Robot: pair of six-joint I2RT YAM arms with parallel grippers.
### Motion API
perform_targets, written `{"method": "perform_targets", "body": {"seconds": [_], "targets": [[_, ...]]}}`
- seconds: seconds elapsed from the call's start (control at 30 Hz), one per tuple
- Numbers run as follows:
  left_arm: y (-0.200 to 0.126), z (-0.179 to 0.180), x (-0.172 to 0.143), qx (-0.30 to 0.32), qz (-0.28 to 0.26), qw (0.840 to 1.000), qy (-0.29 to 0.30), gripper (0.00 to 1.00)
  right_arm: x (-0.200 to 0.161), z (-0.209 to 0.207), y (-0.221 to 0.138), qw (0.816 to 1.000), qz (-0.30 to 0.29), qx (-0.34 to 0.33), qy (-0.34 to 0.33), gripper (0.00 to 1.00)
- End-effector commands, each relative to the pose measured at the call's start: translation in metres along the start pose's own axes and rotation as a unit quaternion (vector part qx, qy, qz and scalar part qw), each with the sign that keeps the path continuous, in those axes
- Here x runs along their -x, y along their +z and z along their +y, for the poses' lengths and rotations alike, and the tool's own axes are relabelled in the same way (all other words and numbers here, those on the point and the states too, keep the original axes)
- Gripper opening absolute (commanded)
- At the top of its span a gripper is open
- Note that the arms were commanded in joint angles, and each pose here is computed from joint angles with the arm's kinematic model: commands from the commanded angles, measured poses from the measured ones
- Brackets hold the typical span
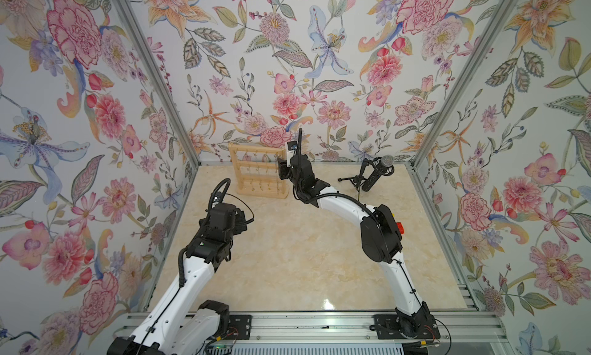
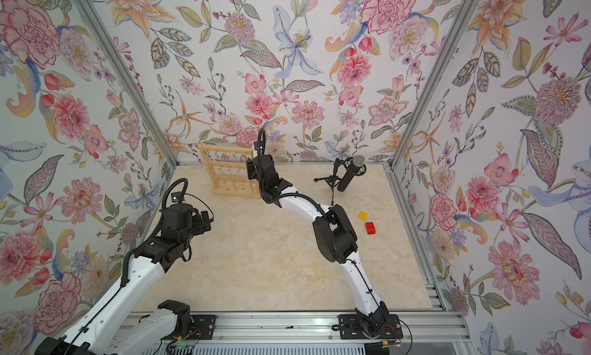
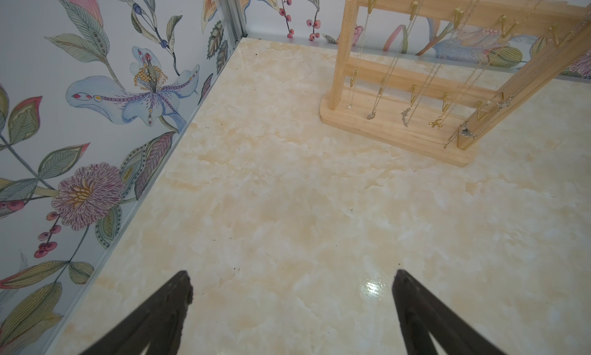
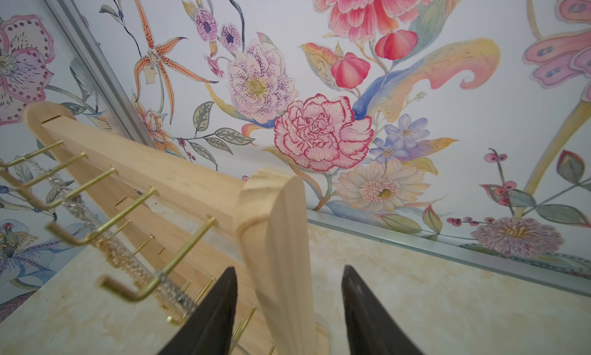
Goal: Take the necklace off the jewelry display stand
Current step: Move the stand to the center of the board.
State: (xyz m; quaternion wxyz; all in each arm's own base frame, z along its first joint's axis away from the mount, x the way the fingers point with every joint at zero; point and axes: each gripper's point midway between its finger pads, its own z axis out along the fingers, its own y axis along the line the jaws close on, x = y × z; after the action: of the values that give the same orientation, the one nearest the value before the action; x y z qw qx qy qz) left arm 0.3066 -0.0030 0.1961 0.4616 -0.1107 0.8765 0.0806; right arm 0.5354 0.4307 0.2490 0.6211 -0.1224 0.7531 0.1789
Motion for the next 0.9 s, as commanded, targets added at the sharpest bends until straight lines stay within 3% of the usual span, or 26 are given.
{"method": "perform_targets", "body": {"seconds": [0.0,0.87], "targets": [[0.003,0.003,-0.001,0.006,-0.001,1.0,0.002,0.99,0.005,0.003,0.003,1.0,-0.011,-0.009,0.009,0.52],[0.002,0.002,-0.001,0.003,-0.001,1.0,0.002,0.99,0.002,0.005,0.017,0.998,-0.039,-0.036,-0.027,0.34]]}}
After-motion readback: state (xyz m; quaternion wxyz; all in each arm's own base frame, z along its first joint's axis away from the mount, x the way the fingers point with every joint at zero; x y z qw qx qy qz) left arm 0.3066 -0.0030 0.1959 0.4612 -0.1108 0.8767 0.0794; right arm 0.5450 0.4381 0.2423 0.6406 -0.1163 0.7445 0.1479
